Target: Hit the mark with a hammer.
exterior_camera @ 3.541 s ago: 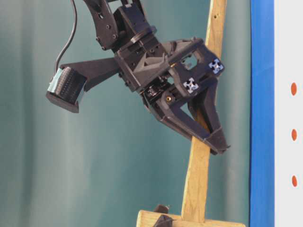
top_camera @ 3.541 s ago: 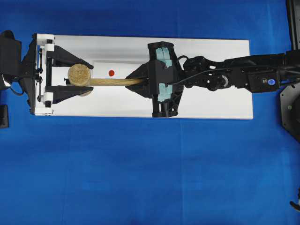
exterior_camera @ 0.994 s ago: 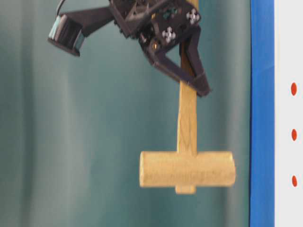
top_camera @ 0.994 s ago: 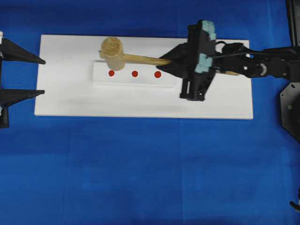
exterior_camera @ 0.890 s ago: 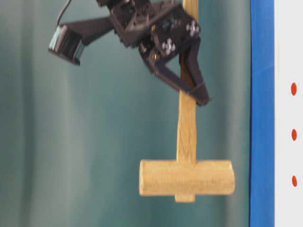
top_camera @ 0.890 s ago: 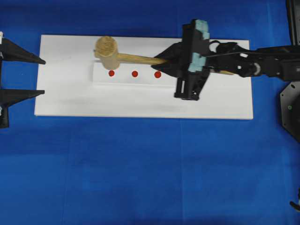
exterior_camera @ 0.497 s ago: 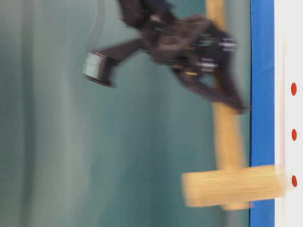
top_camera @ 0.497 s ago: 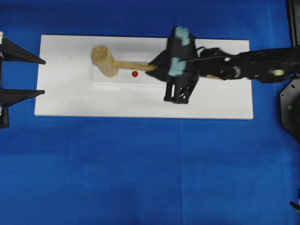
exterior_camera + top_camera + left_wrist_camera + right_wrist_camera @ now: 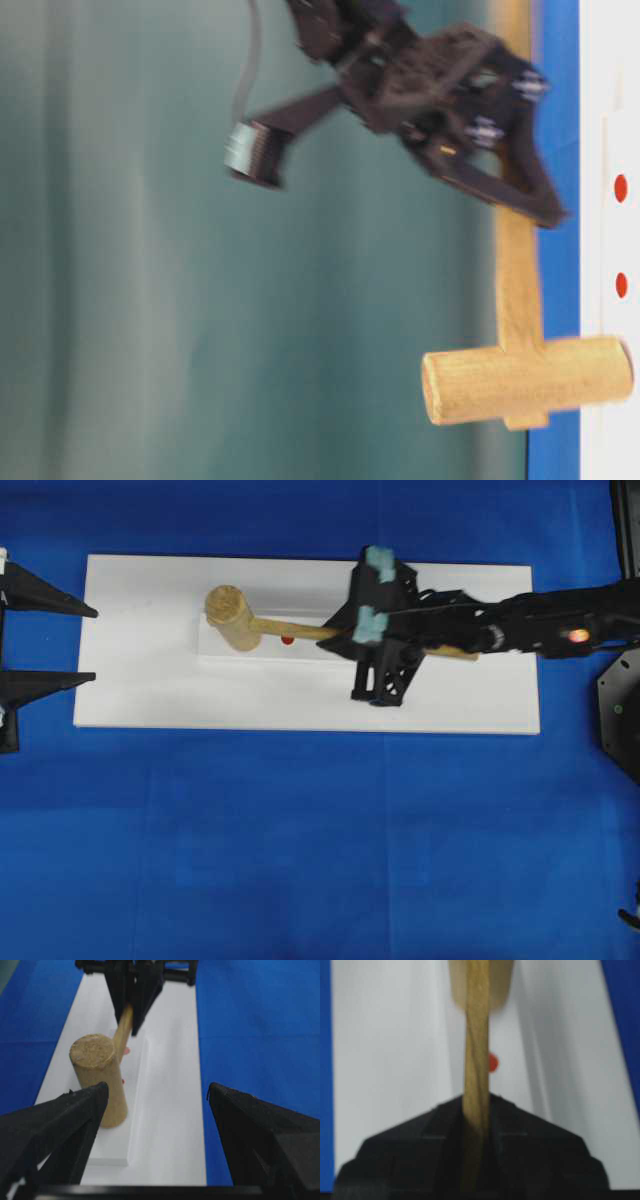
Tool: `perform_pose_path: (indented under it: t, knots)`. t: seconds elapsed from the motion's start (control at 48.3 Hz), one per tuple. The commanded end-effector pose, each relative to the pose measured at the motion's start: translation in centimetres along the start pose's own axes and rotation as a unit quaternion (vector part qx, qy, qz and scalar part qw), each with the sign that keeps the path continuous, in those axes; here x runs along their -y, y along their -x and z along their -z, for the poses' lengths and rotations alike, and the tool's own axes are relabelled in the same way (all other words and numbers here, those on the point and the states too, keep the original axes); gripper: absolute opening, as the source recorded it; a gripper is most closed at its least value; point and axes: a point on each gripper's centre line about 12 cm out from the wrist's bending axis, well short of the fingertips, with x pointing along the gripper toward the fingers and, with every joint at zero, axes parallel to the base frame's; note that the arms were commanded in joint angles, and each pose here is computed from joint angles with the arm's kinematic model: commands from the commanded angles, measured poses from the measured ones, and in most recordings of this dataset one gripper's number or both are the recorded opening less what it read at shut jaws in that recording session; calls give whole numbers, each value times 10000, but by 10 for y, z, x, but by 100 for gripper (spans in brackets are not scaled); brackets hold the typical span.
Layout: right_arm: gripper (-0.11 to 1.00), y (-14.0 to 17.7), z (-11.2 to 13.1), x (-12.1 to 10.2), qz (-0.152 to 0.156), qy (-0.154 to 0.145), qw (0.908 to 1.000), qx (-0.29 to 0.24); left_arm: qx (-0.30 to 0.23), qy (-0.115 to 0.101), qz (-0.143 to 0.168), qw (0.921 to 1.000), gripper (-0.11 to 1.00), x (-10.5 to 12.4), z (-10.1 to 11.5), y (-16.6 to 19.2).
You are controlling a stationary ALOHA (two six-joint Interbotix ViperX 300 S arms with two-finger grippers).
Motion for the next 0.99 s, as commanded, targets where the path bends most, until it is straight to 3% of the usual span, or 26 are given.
perform_pose_path:
  t: [0.0,0.145,0.352,0.559,0.808,0.973]
  knots:
    - [2,25,-22,-1,-23,10,9990,451,53,19,-19,10000,78,-1,-4,-1]
    - [2,53,-18,2,-18,8,9980,637,53,19,-19,10000,78,-1,-4,-1]
    - [2,66,-11,8,106,-64,9970,759,53,19,-19,10000,78,-1,-4,-1]
    - [2,62,-5,8,115,-35,9978,651,53,19,-19,10000,78,-1,-4,-1]
    - [2,24,40,11,252,-234,9992,-206,53,26,-19,10000,78,-1,-4,-1]
    - [2,31,33,12,256,-230,9994,-65,53,26,-19,10000,78,-1,-4,-1]
